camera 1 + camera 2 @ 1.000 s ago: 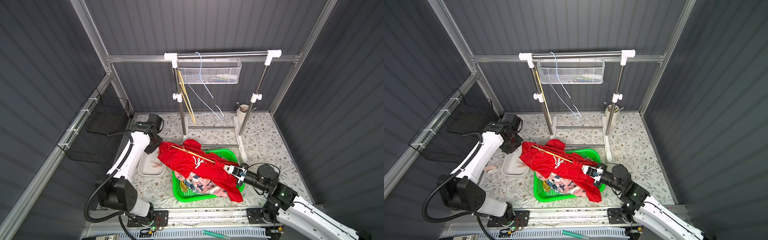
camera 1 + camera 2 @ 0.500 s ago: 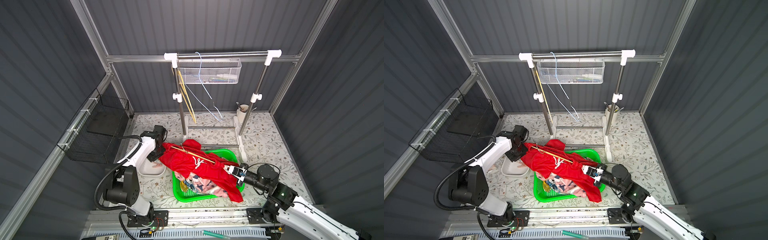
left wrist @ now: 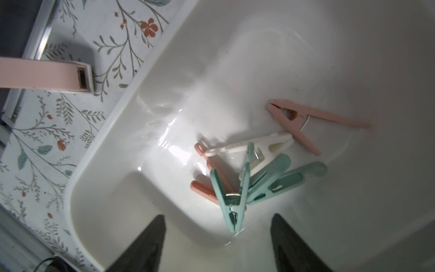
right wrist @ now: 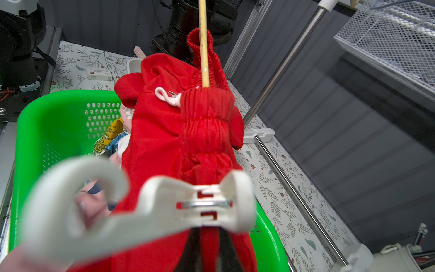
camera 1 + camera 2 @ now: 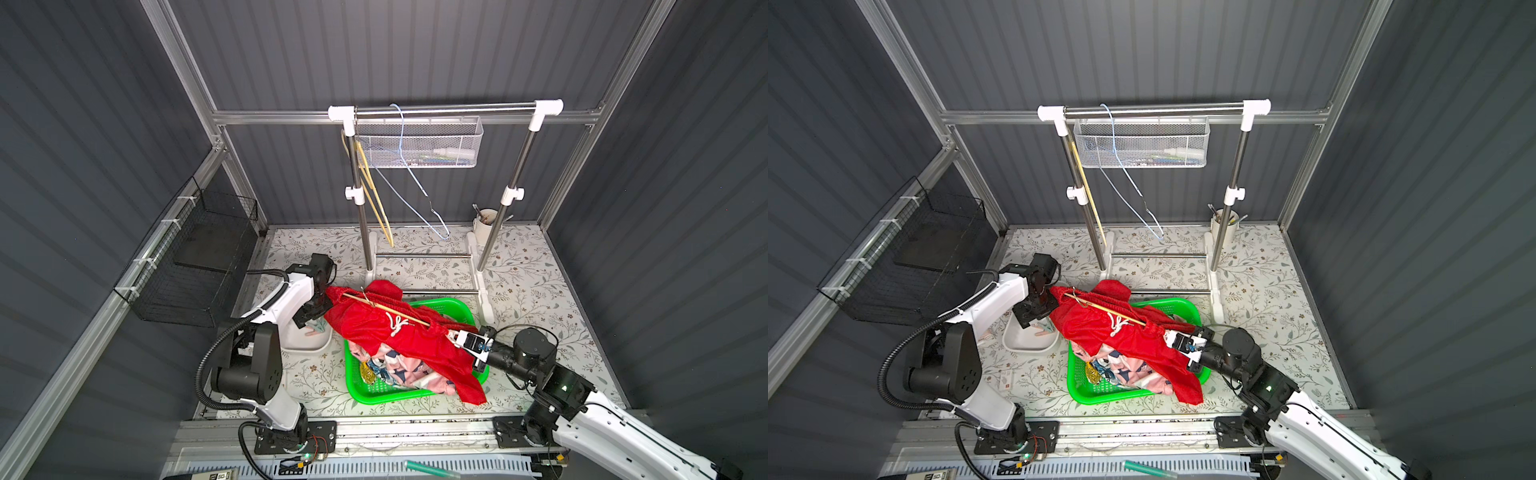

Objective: Remove the clothespins securing shorts to the hanger
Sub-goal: Place the clothespin in the storage box, then remove the clothespin from the hanger.

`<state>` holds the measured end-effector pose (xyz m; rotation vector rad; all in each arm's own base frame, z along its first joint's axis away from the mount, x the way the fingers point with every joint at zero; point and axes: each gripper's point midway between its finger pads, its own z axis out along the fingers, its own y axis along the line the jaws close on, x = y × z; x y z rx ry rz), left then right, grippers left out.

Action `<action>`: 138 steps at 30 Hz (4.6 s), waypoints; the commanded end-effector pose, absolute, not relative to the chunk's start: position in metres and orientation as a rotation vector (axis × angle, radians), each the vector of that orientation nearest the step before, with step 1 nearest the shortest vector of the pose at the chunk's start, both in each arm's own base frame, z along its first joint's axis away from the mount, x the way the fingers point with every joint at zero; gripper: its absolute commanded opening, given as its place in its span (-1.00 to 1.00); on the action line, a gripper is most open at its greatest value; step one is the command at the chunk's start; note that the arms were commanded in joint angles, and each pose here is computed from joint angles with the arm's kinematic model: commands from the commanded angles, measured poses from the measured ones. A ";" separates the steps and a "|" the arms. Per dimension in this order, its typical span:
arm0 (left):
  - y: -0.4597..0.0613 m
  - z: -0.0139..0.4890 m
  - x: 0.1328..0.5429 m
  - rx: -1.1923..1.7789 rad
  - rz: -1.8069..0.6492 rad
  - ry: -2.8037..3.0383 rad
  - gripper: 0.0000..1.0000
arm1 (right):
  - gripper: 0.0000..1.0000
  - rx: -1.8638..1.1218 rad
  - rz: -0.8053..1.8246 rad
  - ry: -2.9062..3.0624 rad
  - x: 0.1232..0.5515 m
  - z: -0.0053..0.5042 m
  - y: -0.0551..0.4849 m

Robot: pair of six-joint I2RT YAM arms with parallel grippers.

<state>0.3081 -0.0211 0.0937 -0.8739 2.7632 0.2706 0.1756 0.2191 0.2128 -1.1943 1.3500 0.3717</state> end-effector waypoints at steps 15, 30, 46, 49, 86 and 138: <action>-0.076 0.242 0.314 -0.048 -0.236 2.547 0.89 | -1.00 -1.148 0.419 1.329 0.174 0.225 0.221; -0.107 0.257 0.300 -0.553 -0.591 2.677 0.83 | -1.00 -1.147 0.410 1.334 0.175 0.225 0.219; -0.139 0.222 0.286 -1.553 -0.870 2.534 0.39 | -1.00 -1.135 0.412 1.316 0.175 0.231 0.220; -0.150 0.221 0.292 -1.577 -0.892 2.514 0.12 | -1.00 -1.133 0.426 1.311 0.174 0.233 0.221; -0.150 0.220 0.289 -1.701 -0.836 2.435 -1.00 | 0.04 -1.035 0.530 1.250 0.170 0.294 0.226; -0.021 0.225 0.245 -0.718 0.279 2.639 0.73 | -0.58 -0.933 0.869 1.254 0.186 0.342 0.338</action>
